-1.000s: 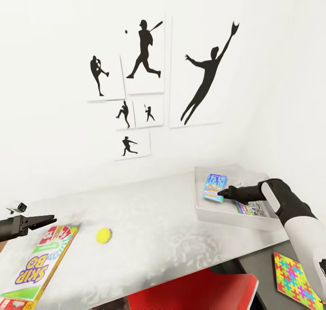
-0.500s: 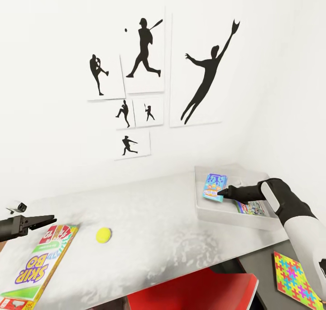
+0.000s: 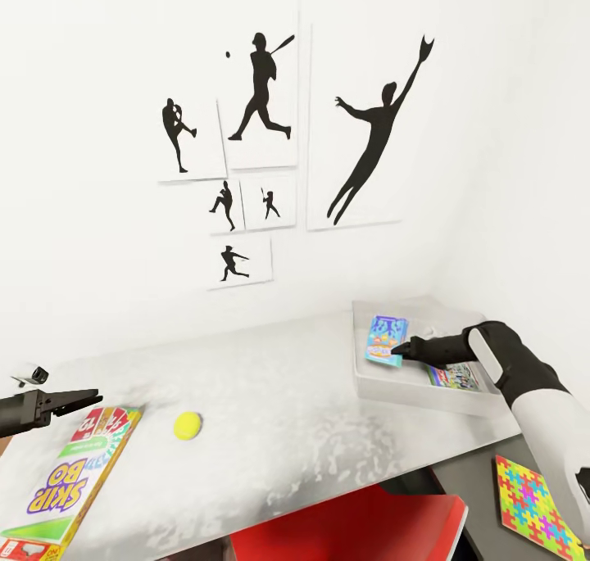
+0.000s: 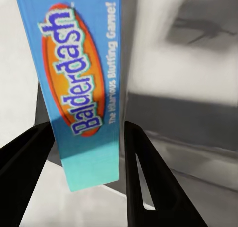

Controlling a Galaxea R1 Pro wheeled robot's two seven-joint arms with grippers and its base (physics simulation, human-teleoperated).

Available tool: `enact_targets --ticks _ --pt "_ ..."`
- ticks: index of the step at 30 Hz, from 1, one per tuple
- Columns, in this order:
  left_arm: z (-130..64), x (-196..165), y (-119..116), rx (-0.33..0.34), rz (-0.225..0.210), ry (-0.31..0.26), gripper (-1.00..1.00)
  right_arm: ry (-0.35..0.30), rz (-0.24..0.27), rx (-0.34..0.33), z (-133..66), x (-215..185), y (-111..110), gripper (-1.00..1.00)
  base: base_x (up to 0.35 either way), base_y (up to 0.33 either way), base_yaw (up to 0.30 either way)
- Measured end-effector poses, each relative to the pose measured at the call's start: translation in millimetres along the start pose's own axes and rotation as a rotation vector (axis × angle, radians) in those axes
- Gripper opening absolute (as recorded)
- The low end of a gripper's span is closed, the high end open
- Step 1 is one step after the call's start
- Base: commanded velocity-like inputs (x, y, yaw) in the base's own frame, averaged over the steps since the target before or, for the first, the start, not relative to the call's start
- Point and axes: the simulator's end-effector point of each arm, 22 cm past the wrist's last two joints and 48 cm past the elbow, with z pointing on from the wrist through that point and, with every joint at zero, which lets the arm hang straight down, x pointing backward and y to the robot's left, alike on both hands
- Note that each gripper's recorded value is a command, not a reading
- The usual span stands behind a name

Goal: Put all the toys in the child's room - the three board games (two on the bed and one on the table), the two jigsaw puzzles on the table, and the tennis ball on the table - inside the toy box on the table in the child's room.

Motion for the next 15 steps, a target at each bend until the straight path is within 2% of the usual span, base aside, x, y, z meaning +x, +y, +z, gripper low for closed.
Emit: enact_targets --ticks 8,14,15 --pt "0.0 0.0 -0.1 0.001 0.0 0.0 1.0 0.026 -0.036 0.013 4.5 4.3 4.2 -1.0 0.0 0.0 0.0" --pt "0.2 0.1 -0.2 0.001 0.001 -0.001 1.0 0.033 -0.042 0.016 6.0 6.4 4.7 -1.0 0.0 0.0 0.0" --pt "0.3 0.1 -0.2 0.002 0.0 -0.001 1.0 0.033 -0.043 0.017 5.8 6.1 4.5 1.0 0.0 0.0 0.0"
